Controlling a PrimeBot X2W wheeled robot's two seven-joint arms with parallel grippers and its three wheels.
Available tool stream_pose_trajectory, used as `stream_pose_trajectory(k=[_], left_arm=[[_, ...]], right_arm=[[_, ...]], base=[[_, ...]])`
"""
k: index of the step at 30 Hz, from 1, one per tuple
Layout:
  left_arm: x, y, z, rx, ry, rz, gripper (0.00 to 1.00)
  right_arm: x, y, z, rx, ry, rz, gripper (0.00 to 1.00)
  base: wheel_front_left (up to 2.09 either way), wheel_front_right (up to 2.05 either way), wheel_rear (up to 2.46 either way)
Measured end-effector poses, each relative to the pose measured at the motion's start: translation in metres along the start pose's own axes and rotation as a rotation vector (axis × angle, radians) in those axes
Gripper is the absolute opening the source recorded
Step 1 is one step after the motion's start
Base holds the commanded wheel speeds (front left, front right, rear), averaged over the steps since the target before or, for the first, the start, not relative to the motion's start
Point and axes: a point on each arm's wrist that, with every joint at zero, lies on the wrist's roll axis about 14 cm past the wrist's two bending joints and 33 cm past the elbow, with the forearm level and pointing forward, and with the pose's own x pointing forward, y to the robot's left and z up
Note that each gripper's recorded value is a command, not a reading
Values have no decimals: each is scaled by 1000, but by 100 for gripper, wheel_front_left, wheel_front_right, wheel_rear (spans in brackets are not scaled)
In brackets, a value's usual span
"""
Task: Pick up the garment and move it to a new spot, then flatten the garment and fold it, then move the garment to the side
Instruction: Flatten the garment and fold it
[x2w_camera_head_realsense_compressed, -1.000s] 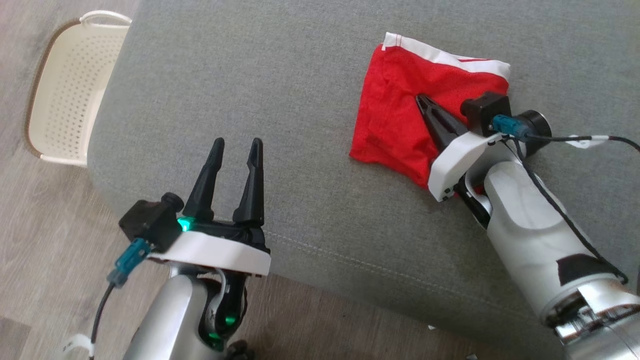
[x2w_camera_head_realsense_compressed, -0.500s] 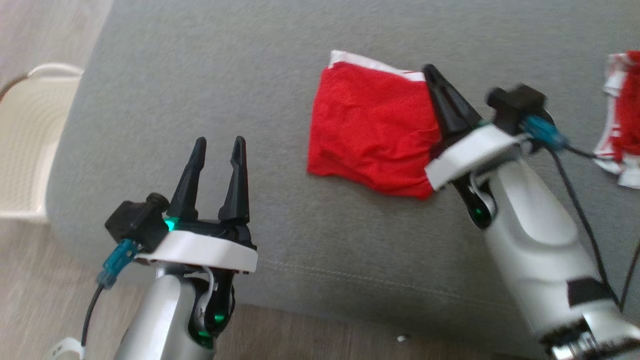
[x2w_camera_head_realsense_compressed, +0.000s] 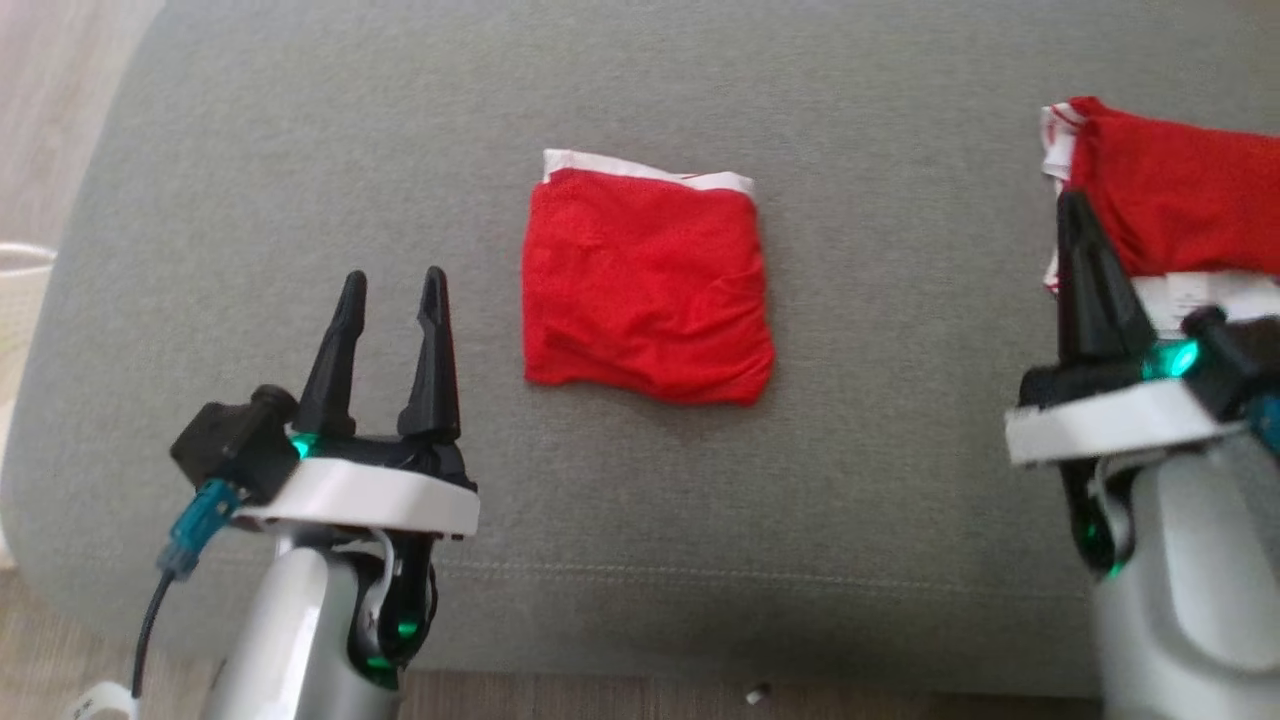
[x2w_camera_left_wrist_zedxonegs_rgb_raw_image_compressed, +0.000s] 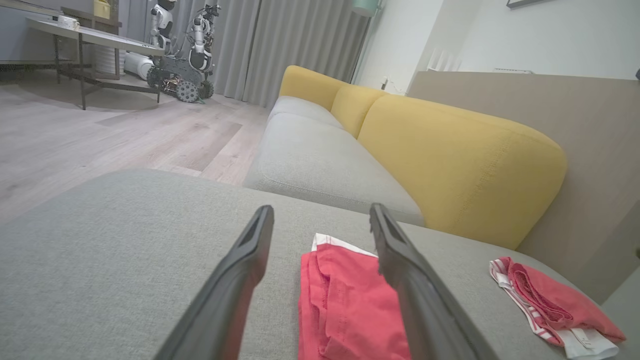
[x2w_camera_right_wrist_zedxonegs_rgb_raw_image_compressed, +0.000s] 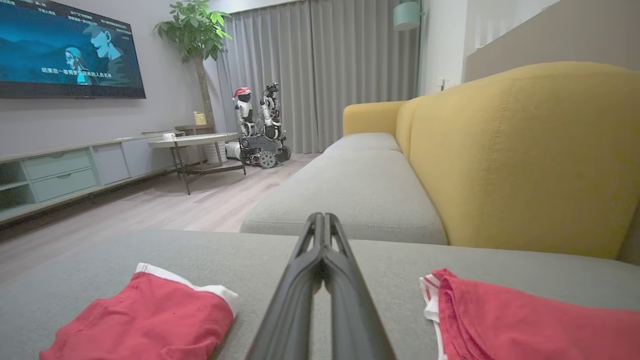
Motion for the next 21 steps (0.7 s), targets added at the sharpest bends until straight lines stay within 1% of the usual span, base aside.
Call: stream_pose_trajectory(k=[5, 8, 9, 10, 15, 21], left_arm=[[-5, -2, -9, 4, 28, -10, 100], [-10, -3, -18, -1, 54, -14, 100], [-11, -4, -20, -3, 60, -16, 100], [-11, -5, -21, -4, 65, -19, 100], [-15, -6, -26, 7, 78, -10, 100], [-18, -5, -31, 5, 95, -7, 100]], right_arm=[[-26, 4, -6, -29, 22, -28, 0], [-39, 3, -13, -13, 42, -56, 0], [-43, 4, -14, -12, 47, -60, 45], [-46, 3, -16, -10, 51, -67, 100], [-56, -4, -19, -7, 63, -99, 100], [-54, -4, -17, 1, 53, -106, 100]], base=[[0, 0, 0], [0, 0, 0], [0, 0, 0], [0, 0, 0], [0, 0, 0], [0, 0, 0]])
